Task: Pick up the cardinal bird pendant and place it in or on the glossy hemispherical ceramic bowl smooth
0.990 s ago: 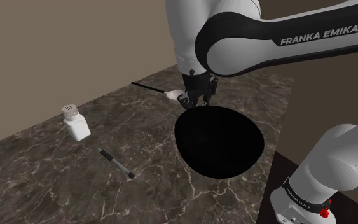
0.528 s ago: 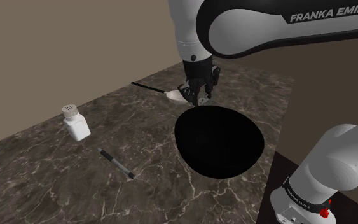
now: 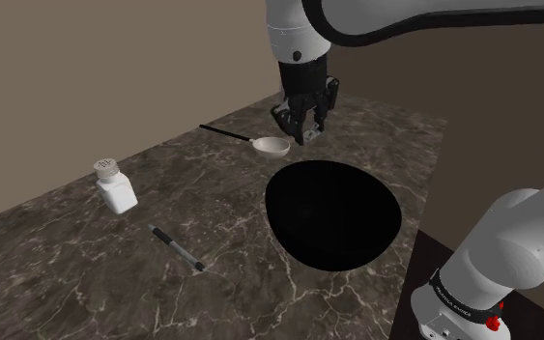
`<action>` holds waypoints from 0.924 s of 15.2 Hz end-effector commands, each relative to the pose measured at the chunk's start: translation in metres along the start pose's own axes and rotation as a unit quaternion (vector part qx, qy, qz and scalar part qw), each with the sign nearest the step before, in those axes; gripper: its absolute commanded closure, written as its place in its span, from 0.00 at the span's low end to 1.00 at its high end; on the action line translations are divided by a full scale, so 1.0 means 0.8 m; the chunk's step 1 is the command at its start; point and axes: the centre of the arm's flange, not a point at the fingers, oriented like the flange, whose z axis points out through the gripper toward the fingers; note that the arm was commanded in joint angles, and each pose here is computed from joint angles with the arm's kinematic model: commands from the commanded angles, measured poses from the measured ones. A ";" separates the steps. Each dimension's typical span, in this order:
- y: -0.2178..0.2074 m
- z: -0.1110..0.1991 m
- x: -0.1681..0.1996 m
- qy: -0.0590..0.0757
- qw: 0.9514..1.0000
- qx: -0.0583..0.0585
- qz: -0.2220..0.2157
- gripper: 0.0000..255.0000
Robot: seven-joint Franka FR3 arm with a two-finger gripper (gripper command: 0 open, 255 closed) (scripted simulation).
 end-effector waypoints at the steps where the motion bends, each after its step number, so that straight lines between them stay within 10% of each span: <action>1: 0.004 -0.012 0.001 0.000 1.000 0.000 0.000 1.00; 14: 0.032 -0.093 0.007 0.000 1.000 0.000 0.000 1.00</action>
